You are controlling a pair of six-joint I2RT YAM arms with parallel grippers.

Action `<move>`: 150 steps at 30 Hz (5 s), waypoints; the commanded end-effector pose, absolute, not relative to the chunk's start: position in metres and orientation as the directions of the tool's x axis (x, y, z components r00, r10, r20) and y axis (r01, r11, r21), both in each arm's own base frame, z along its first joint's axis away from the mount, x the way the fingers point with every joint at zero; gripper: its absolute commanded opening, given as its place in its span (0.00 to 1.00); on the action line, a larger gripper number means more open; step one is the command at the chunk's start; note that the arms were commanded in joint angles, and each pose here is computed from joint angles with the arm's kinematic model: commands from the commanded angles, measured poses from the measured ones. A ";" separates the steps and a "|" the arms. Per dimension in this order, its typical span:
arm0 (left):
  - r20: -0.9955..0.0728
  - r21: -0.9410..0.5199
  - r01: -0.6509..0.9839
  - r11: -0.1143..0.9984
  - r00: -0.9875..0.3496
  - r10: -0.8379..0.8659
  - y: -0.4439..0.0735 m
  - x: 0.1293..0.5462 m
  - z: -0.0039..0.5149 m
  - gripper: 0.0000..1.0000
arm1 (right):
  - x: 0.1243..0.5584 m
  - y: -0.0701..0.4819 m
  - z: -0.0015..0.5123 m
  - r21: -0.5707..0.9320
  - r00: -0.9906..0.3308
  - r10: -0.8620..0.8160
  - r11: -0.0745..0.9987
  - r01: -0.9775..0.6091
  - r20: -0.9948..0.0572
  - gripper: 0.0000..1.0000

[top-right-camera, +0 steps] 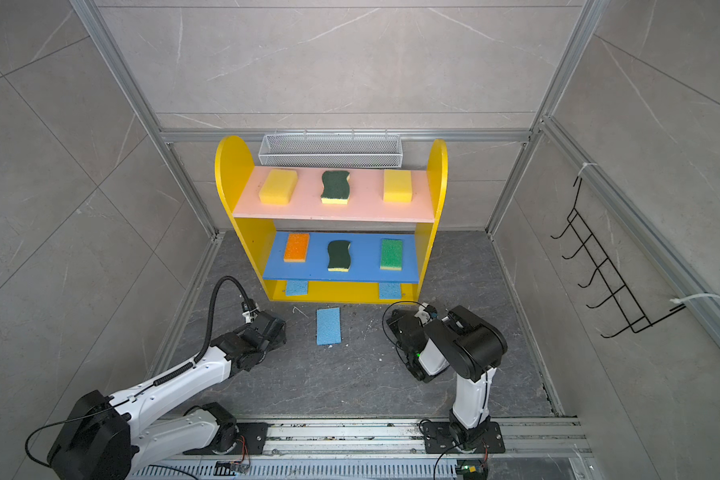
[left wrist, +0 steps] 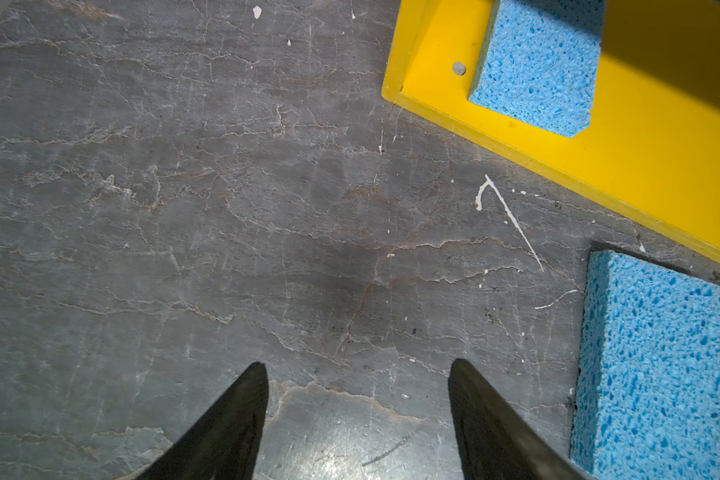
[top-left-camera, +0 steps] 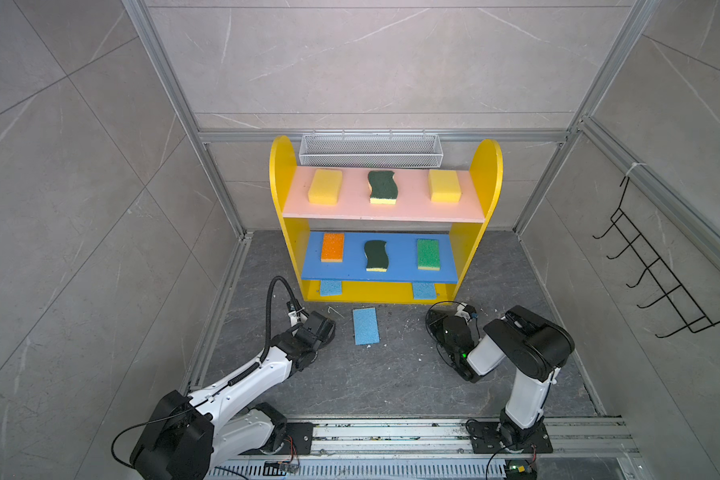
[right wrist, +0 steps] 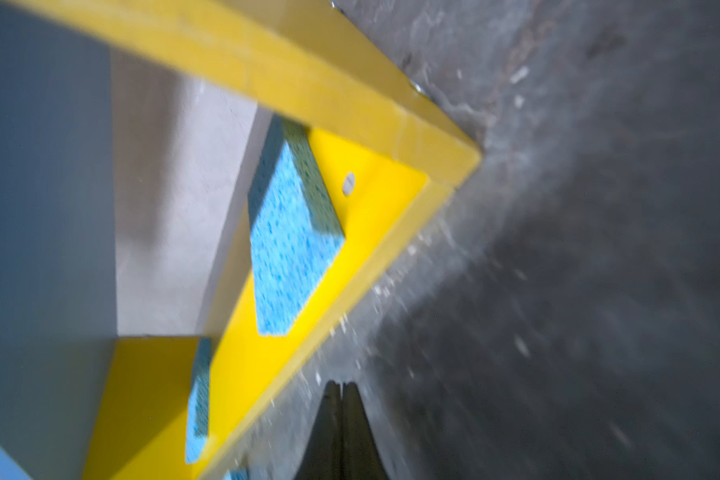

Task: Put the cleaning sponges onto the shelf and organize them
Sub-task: 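Withdraw the right gripper while the left moves toward the last floor sponge, then lower the left gripper over the light-blue floor sponge and grasp it, then lift the light-blue sponge with the left gripper toward the yellow base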

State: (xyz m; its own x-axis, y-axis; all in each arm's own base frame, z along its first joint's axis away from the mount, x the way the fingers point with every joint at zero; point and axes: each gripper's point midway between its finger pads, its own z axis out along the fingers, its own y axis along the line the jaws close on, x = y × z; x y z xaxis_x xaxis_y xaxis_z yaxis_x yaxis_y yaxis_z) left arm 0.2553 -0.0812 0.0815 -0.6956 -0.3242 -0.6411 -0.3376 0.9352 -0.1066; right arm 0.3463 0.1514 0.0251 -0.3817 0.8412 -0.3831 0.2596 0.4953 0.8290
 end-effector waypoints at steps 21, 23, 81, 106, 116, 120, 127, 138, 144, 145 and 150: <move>-0.700 -0.051 -0.151 0.987 -0.700 -0.143 -0.142 0.238 0.116 1.00 | 0.229 0.089 0.068 0.464 -0.636 0.496 0.854 0.235 -0.592 0.48; -0.702 -0.056 -0.134 0.989 -0.700 -0.134 -0.154 0.241 0.112 1.00 | 0.226 0.090 0.069 0.443 -0.657 0.473 0.867 0.228 -0.587 0.50; -0.485 -0.092 -0.081 0.993 -0.867 -0.115 -0.261 0.247 0.006 0.98 | 0.210 0.076 0.115 0.282 -0.710 0.286 0.951 0.128 -0.643 0.79; -0.496 -0.067 -0.016 0.998 -0.867 -0.047 -0.254 0.243 0.014 0.76 | 0.213 0.079 0.115 0.281 -0.716 0.286 0.951 0.130 -0.636 0.76; -0.588 -0.029 0.159 0.987 -0.801 0.111 -0.276 0.262 0.048 0.71 | 0.208 0.079 0.110 0.276 -0.735 0.274 0.953 0.123 -0.620 0.74; -0.617 -0.012 0.169 0.986 -0.777 0.126 -0.283 0.273 0.055 0.72 | 0.205 0.077 0.108 0.277 -0.734 0.276 0.953 0.125 -0.620 0.74; -0.686 0.009 0.144 0.989 -0.719 0.111 -0.284 0.289 0.064 0.76 | 0.205 0.076 0.108 0.266 -0.736 0.262 0.957 0.115 -0.625 0.74; -0.750 -0.002 0.106 0.994 -0.658 0.068 -0.291 0.319 0.066 0.74 | 0.204 0.077 0.107 0.260 -0.741 0.251 0.960 0.107 -0.623 0.73; -0.776 -0.008 0.111 0.994 -0.628 0.064 -0.292 0.328 0.074 0.73 | 0.205 0.078 0.104 0.261 -0.743 0.249 0.960 0.104 -0.621 0.73; -0.776 -0.008 0.111 0.994 -0.627 0.064 -0.292 0.329 0.074 0.73 | 0.206 0.078 0.103 0.260 -0.745 0.249 0.960 0.105 -0.619 0.73; -0.778 -0.028 0.121 0.992 -0.626 0.055 -0.294 0.338 0.074 0.73 | 0.208 0.083 0.099 0.260 -0.760 0.243 0.960 0.101 -0.603 0.72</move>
State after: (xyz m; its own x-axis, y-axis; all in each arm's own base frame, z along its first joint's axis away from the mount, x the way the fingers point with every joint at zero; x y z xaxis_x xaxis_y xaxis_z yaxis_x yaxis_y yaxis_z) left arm 0.3215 -0.2858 0.0608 -0.6648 0.0733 -0.7434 0.1190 0.9929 -0.0085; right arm 0.2059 0.0786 0.0980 -0.7548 0.2601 -0.6022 0.1237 0.9580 0.2587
